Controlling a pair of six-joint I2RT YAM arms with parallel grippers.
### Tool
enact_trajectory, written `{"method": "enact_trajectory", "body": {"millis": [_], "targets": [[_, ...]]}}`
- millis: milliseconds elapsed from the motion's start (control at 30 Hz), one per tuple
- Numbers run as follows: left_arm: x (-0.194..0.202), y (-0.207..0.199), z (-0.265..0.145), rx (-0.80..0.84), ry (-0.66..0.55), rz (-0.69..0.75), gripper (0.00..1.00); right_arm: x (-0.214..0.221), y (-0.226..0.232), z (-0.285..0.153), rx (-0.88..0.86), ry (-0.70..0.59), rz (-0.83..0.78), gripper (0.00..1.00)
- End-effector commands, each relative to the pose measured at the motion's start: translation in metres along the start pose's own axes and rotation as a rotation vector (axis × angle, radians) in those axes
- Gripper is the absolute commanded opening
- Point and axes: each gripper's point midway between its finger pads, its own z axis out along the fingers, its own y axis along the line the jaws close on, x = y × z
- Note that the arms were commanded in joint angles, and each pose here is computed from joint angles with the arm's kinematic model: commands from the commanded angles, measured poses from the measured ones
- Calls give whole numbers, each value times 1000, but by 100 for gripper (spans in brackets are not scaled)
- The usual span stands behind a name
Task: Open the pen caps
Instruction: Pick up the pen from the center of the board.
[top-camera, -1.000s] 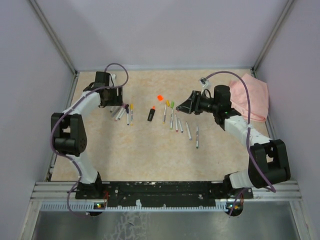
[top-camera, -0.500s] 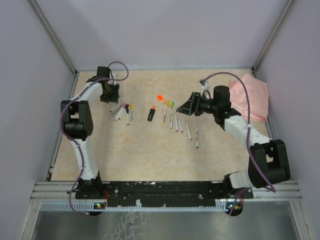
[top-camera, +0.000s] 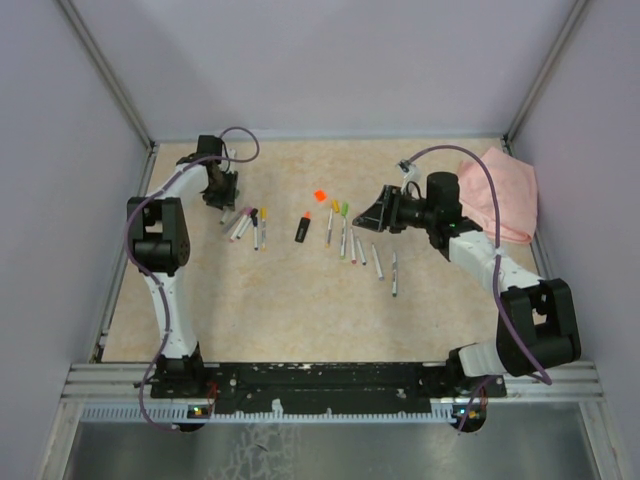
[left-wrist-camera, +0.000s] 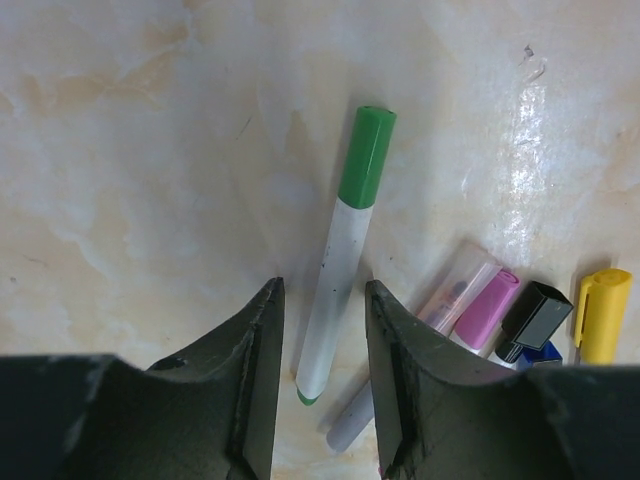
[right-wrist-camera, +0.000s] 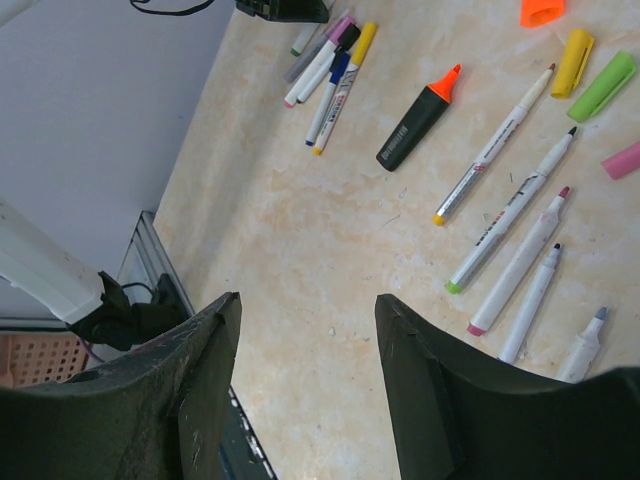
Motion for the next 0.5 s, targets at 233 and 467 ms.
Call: {"method": "enact_trajectory", "body": {"millis": [233, 467], "targets": [[25, 6, 14, -21, 77, 4, 37, -22, 19, 1, -50, -41, -71, 57], [27, 7, 14, -30, 82, 3, 24, -21, 20, -1, -53, -41, -70, 57]]}}
